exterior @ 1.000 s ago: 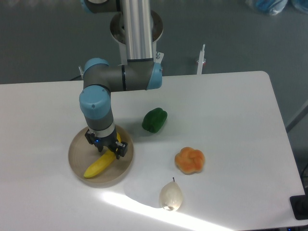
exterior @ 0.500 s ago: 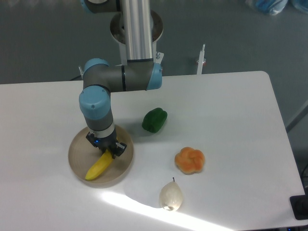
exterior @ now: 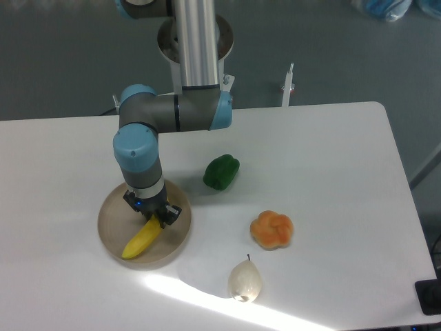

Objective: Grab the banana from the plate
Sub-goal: 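Close the gripper around the banana, then lift the banana off the plate and carry it toward the orange fruit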

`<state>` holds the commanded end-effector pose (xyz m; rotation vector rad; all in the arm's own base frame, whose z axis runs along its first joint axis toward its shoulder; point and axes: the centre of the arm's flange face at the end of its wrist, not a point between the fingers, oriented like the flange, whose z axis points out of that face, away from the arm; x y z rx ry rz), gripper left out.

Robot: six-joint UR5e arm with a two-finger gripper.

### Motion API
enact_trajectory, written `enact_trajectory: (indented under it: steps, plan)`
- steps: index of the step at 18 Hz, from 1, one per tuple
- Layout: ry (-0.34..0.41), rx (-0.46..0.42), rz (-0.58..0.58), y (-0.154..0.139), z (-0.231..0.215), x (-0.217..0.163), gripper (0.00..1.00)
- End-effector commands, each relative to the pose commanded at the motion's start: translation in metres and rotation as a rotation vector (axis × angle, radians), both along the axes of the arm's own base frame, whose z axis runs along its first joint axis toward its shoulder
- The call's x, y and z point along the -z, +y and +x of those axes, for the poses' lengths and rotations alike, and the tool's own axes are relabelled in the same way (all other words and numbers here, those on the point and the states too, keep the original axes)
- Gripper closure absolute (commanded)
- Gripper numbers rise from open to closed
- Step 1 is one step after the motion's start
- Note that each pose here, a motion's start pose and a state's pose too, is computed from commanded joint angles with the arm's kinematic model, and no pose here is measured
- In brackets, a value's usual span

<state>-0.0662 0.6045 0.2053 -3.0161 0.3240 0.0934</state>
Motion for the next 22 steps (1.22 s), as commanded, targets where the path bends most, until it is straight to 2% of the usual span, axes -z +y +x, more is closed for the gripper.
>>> enact_trajectory:
  steps: [8,12,15,22]
  plan:
    - [0.054,0.072,0.078,-0.011,-0.026,-0.062,0.71]
    - [0.08,0.075,0.084,-0.018,-0.085,-0.092,0.71]
    - [0.127,0.083,0.1,-0.027,-0.158,-0.121,0.71]
    - [0.192,0.144,0.086,-0.061,-0.259,-0.135,0.7]
